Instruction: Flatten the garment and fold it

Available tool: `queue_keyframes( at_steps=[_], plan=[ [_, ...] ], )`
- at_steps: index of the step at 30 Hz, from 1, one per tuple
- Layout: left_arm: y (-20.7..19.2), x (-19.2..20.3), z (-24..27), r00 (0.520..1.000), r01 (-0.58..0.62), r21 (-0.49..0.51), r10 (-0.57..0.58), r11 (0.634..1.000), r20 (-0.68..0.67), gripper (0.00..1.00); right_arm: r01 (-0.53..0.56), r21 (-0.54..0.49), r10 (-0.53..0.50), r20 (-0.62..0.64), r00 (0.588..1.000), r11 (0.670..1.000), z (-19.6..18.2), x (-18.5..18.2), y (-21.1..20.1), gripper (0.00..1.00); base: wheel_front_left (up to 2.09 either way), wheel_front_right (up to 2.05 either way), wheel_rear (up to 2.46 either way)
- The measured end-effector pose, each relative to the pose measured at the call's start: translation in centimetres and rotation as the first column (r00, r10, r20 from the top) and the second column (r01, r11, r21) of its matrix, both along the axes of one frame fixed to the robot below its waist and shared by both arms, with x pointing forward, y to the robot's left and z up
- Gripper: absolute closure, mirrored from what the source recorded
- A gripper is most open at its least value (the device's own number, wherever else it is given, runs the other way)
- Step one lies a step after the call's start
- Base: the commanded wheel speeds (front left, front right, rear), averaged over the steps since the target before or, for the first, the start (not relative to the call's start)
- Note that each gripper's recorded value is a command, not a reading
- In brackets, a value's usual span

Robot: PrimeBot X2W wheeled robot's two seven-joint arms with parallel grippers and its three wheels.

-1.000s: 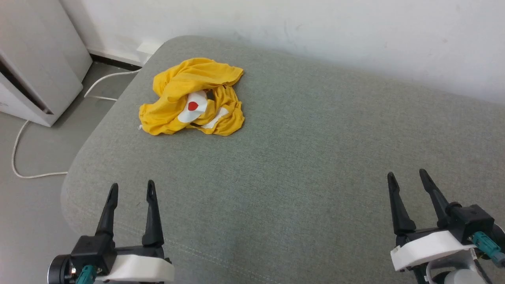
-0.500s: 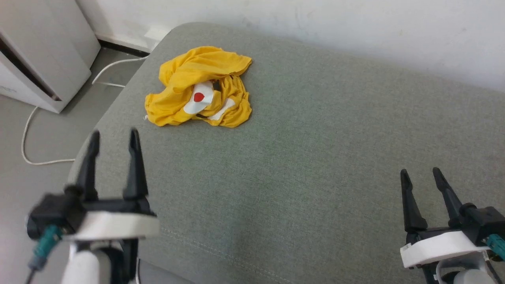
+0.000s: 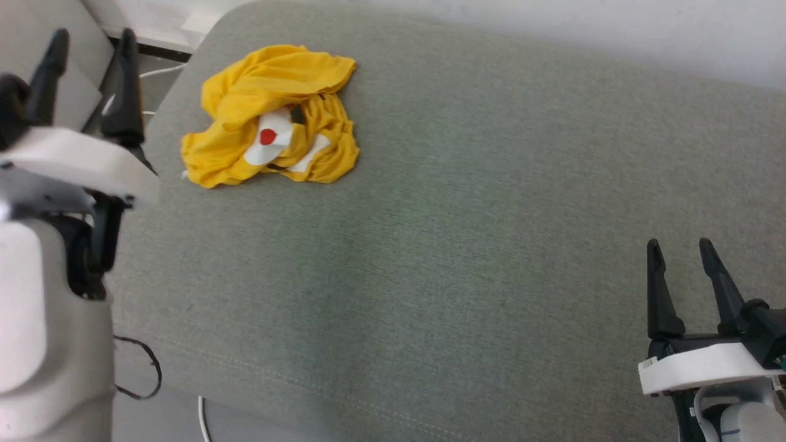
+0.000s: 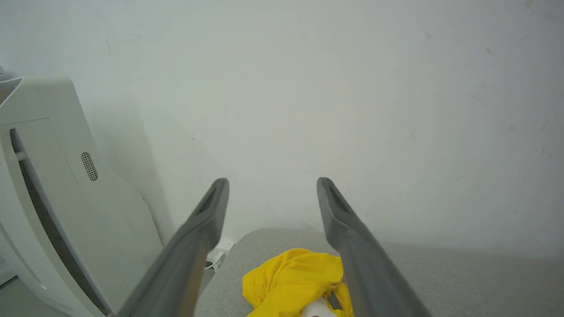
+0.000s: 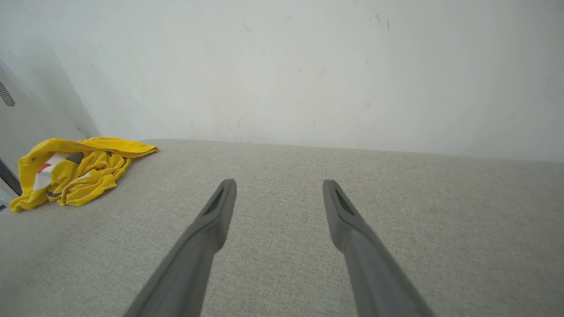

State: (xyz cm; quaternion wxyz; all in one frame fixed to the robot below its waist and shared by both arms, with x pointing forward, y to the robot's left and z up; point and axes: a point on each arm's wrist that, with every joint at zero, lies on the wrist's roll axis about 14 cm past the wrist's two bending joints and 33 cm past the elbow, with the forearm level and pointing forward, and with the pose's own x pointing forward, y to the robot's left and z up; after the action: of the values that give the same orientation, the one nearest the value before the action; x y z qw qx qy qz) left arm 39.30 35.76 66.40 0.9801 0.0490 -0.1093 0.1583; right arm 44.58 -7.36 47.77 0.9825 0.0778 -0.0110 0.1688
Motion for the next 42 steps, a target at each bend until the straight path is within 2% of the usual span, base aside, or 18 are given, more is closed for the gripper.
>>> queue_keyframes(
  at_steps=[7,15,18,24,30,34,36,37,38,39,42],
  plan=[
    [1.1,4.9,-3.1,0.981,0.01,-0.061,-0.021,0.998,-0.194,0.0,0.065,-0.01,-0.065,-0.021,0.998,0.998,-1.1,0.5,-2.4,0.0,0.0,0.0,0.0],
    [1.7,9.1,-8.6,0.915,-0.009,-0.158,-0.056,0.987,-0.4,0.0,0.115,-0.036,-0.116,-0.027,0.993,0.993,-2.4,1.7,-4.2,0.0,0.0,0.0,0.0],
    [1.2,10.3,-11.1,0.873,-0.008,-0.194,-0.088,0.981,-0.48,0.0,0.137,-0.048,-0.138,-0.026,0.99,0.989,-2.8,2.2,-5.0,0.0,0.0,0.0,0.0],
    [0.0,11.5,-17.1,0.744,-0.03,-0.255,-0.149,0.967,-0.652,0.0,0.168,-0.087,-0.173,-0.056,0.983,0.982,-4.7,2.5,-6.5,0.0,0.0,0.0,0.0],
    [-0.1,11.9,-21.7,0.63,-0.078,-0.275,-0.167,0.958,-0.759,0.0,0.197,-0.121,-0.207,-0.083,0.975,0.973,-6.2,2.9,-7.9,0.0,0.0,0.0,0.0],
    [-0.2,11.9,-24.4,0.579,-0.109,-0.291,-0.178,0.95,-0.796,0.0,0.208,-0.141,-0.223,-0.099,0.97,0.968,-7.0,3.0,-8.6,0.0,0.0,0.0,0.0],
    [-0.3,12.3,-25.2,0.57,-0.112,-0.294,-0.181,0.949,-0.801,0.0,0.213,-0.148,-0.229,-0.103,0.968,0.966,-7.3,3.1,-8.8,0.0,0.0,0.0,0.0],
    [-0.4,12.4,-25.6,0.566,-0.113,-0.297,-0.184,0.948,-0.803,0.21,0.214,-0.155,-0.232,-0.107,0.967,0.964,-7.5,3.1,-9.0,0.0,0.0,0.0,0.0],
    [-0.5,12.5,-26.0,0.564,-0.114,-0.301,-0.188,0.947,-0.804,0.73,0.215,-0.159,-0.234,-0.111,0.966,0.964,-7.7,3.2,-9.0,0.0,0.0,0.0,0.0],
    [-0.6,12.7,-26.3,0.563,-0.112,-0.304,-0.192,0.946,-0.804,1.0,0.216,-0.16,-0.236,-0.112,0.965,0.963,-7.8,3.2,-9.1,0.0,0.0,0.0,0.0],
    [-0.9,13.2,-26.8,0.572,-0.095,-0.31,-0.203,0.946,-0.794,1.0,0.219,-0.164,-0.24,-0.118,0.964,0.962,-8.1,3.4,-9.2,0.0,0.0,0.0,0.0]
  ],
)
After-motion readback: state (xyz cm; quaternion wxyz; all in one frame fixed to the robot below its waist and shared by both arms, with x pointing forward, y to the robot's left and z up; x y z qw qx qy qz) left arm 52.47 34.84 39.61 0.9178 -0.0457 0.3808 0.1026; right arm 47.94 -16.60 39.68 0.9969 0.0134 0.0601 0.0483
